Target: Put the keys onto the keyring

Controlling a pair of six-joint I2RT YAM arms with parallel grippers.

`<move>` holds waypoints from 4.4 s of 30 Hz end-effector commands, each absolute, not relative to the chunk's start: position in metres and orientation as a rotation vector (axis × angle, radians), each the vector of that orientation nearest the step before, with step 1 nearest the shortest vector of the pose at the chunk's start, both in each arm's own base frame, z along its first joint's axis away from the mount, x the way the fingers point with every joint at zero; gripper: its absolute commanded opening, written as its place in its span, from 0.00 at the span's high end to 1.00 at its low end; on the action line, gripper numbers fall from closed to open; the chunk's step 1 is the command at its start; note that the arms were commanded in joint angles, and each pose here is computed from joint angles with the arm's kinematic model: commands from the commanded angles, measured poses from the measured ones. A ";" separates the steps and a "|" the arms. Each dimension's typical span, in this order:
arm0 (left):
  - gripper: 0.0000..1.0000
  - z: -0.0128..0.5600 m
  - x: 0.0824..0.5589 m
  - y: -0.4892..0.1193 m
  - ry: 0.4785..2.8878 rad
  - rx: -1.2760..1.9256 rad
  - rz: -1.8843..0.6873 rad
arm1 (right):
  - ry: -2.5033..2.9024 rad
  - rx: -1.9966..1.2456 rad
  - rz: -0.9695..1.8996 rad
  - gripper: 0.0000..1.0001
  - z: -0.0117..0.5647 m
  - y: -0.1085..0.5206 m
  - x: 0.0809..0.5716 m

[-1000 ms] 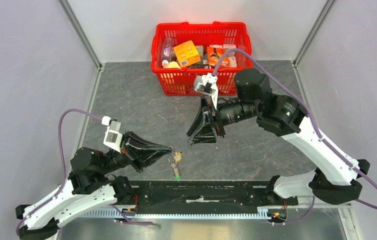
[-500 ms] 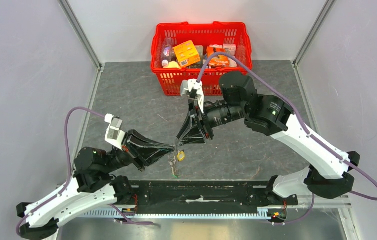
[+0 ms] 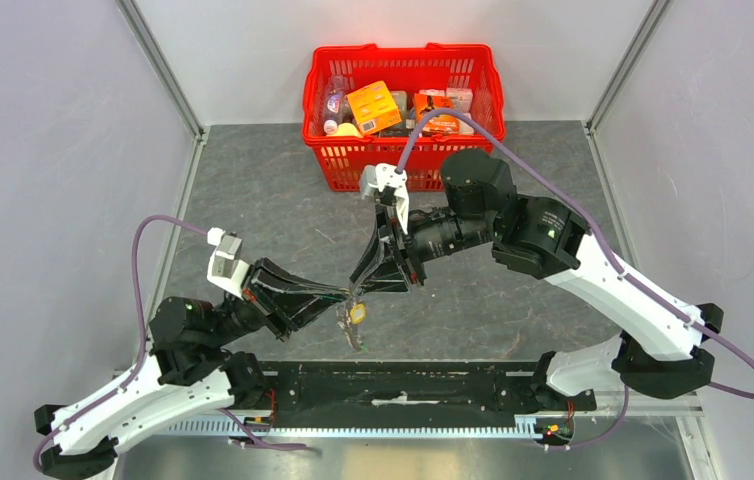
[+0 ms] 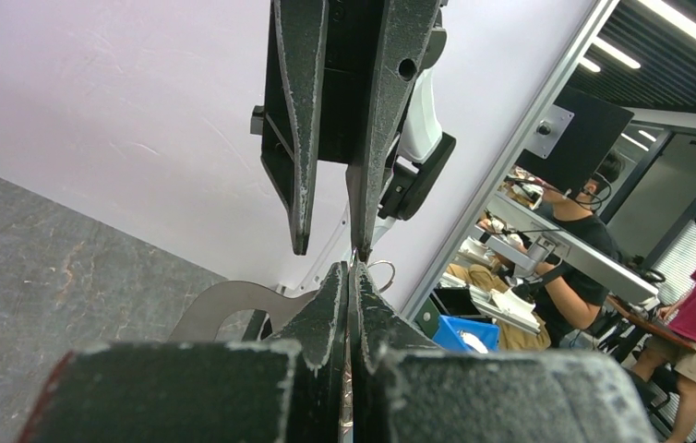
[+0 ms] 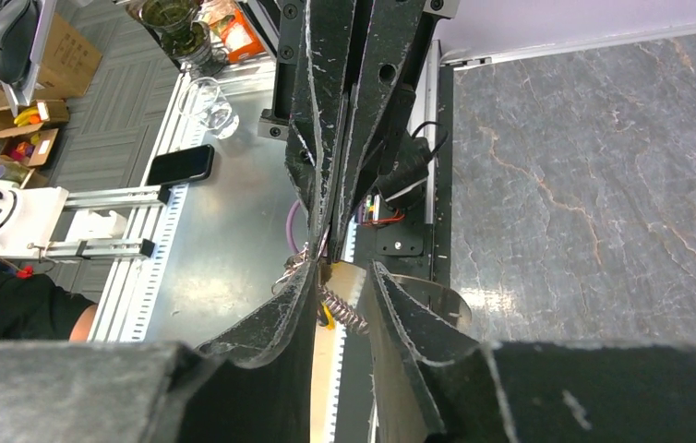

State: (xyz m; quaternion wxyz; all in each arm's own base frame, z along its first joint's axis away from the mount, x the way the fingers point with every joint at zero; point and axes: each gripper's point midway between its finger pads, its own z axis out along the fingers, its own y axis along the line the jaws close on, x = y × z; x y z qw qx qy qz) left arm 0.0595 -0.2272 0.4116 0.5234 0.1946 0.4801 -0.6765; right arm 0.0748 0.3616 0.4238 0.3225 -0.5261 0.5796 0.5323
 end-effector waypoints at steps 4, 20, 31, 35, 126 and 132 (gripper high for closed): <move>0.98 0.431 0.066 -0.216 1.084 0.360 -1.634 | 1.429 -1.367 1.407 0.69 0.440 0.362 0.066; 0.98 0.435 0.064 -0.210 1.063 0.344 -1.639 | 1.421 -1.287 1.411 0.72 0.452 0.364 0.070; 0.98 0.438 0.064 -0.207 1.047 0.333 -1.640 | 1.437 -1.292 1.412 0.72 0.441 0.367 0.070; 0.98 0.437 0.065 -0.208 1.049 0.330 -1.639 | 1.434 -1.297 1.432 0.73 0.440 0.369 0.067; 0.71 0.374 0.004 -0.252 1.737 0.879 -1.762 | 1.697 -1.774 1.502 1.00 0.389 0.355 0.018; 0.85 0.373 0.002 -0.250 1.737 0.890 -1.765 | 1.692 -1.774 1.490 1.00 0.390 0.351 0.017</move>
